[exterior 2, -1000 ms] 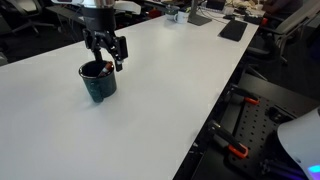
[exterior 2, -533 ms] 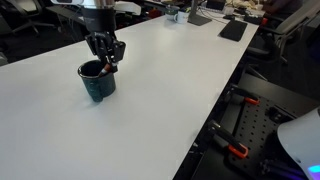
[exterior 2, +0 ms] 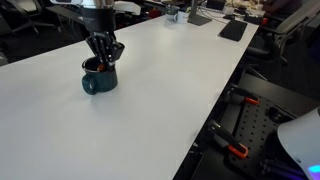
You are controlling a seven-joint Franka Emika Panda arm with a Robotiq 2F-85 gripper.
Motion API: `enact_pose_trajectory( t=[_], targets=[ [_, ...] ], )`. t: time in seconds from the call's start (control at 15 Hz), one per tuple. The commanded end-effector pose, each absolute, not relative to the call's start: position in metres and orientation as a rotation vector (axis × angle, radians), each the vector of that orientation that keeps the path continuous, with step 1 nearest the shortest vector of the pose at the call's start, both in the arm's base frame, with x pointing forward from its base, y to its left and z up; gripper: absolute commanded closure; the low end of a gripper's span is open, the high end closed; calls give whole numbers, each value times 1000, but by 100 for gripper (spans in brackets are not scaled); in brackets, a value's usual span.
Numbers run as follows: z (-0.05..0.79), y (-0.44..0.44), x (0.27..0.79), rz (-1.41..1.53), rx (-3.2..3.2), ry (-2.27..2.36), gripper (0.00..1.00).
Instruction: Remove a marker from the mug cup
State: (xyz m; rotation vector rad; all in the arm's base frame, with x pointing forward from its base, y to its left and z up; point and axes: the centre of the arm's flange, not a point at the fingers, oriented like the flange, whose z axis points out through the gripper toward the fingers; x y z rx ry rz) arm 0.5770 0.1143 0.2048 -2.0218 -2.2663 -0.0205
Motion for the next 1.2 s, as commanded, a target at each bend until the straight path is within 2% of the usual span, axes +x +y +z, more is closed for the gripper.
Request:
enact_pose_trajectory(
  t=[0.0, 0.07, 0.13, 0.27, 0.33, 0.4, 0.47, 0.53, 0.6, 0.67, 0.8, 1.13],
  targets=[
    [214, 116, 575, -28, -2000, -2283, 56],
    [216, 116, 576, -32, -1995, -2290, 50],
    [218, 117, 577, -34, -1997, -2292, 87],
    [220, 120, 577, -36, -1986, -2308, 89],
    [220, 121, 578, -31, -1982, -2314, 63],
    [221, 122, 578, -33, -1974, -2324, 51],
    [221, 123, 579, -32, -1974, -2326, 76],
    [222, 124, 579, -31, -1971, -2333, 81],
    [223, 126, 580, -22, -1969, -2343, 60],
    [224, 126, 580, -21, -1965, -2350, 53],
    [227, 128, 581, -17, -1963, -2367, 46],
    [234, 132, 587, -19, -1944, -2418, 8]
  ],
)
